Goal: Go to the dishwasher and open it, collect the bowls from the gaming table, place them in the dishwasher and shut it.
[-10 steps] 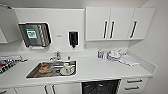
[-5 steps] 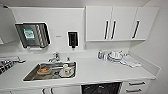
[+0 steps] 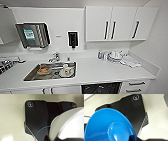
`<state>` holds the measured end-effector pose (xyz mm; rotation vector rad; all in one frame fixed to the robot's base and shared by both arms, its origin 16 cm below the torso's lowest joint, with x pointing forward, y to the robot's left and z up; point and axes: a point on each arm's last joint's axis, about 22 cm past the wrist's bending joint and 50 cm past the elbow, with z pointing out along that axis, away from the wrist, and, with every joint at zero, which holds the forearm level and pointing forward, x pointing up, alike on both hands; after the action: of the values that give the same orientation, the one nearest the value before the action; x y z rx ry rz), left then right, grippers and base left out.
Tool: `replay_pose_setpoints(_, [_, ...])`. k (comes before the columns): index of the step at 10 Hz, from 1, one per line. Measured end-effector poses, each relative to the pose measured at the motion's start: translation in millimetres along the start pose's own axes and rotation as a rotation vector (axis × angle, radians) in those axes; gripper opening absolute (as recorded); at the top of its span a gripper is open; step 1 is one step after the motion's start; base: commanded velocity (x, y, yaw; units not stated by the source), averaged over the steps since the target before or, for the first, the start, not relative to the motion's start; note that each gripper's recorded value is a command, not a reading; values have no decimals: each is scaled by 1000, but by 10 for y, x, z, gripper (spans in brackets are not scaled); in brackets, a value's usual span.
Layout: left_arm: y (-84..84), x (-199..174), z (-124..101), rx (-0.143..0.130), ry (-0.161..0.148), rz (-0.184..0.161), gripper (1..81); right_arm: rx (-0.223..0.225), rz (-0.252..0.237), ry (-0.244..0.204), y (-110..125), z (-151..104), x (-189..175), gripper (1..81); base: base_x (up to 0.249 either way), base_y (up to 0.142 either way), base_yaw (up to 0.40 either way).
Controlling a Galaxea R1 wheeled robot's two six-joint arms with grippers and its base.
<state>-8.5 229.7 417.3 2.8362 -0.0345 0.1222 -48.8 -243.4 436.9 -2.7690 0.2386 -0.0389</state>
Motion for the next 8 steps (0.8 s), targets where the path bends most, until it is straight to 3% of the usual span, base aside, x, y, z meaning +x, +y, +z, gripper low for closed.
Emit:
replay_pose_setpoints(2, [-54,-19,-28,-1,8,-1,10,45,7,-5,-54,-123,3,10,0,0,0])
replay_pose_setpoints(4, [-80,-90,-70,-14,5,-5,10,33,13,-16,189,-315,-64,10,0,0,0])
replay_pose_setpoints(6, [-84,-259,-140,-44,-22,-21,10,15,28,-40,345,-417,-207,10,0,0,0])
replay_pose_setpoints(8, [-202,-483,-271,-60,-68,-45,10,22,54,-94,277,-439,-420,10,0,0,0])
